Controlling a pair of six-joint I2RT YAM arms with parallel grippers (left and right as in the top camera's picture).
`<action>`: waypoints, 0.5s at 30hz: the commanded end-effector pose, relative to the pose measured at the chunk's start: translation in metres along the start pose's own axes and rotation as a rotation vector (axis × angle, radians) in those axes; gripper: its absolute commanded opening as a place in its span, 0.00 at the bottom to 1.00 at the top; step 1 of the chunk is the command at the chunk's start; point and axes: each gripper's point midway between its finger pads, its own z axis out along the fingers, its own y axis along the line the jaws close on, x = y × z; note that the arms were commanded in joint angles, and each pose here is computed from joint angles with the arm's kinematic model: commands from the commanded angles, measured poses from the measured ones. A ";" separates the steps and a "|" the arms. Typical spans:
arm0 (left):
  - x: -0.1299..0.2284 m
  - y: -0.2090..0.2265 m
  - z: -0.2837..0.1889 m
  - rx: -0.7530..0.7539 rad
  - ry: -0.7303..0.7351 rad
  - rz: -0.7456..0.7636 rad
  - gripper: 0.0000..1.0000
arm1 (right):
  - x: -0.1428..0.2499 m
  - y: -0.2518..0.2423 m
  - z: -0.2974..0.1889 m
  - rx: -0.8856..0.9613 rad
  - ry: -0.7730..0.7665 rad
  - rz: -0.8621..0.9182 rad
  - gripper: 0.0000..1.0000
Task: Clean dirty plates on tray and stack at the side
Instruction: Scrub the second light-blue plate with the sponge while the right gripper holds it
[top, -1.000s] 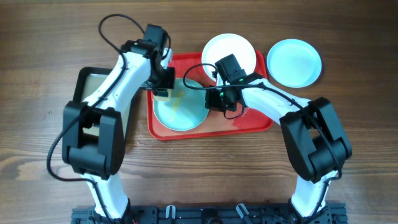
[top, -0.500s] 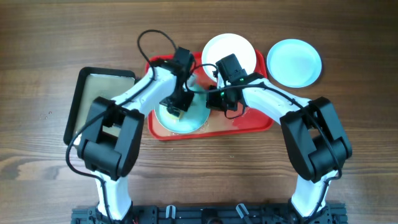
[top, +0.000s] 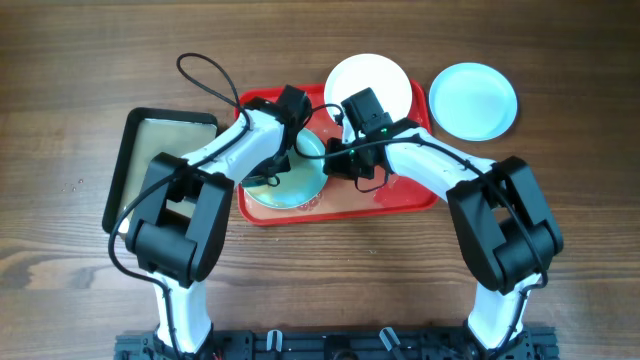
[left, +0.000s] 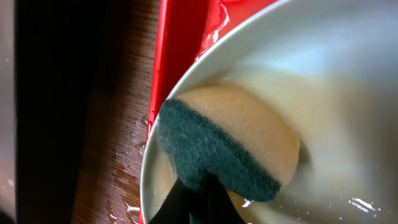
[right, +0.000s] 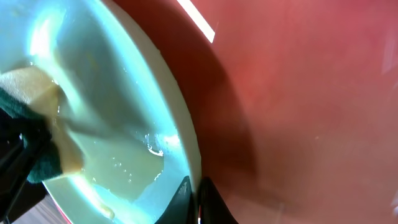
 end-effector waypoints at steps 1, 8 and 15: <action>0.003 -0.018 0.020 0.019 -0.018 0.233 0.04 | -0.005 -0.010 0.000 0.024 -0.006 0.015 0.04; 0.049 -0.143 -0.039 0.790 0.071 0.604 0.04 | -0.005 -0.010 0.000 0.023 -0.006 0.008 0.04; 0.035 -0.150 -0.052 0.883 0.043 0.563 0.04 | -0.005 -0.009 0.000 0.023 -0.006 0.007 0.04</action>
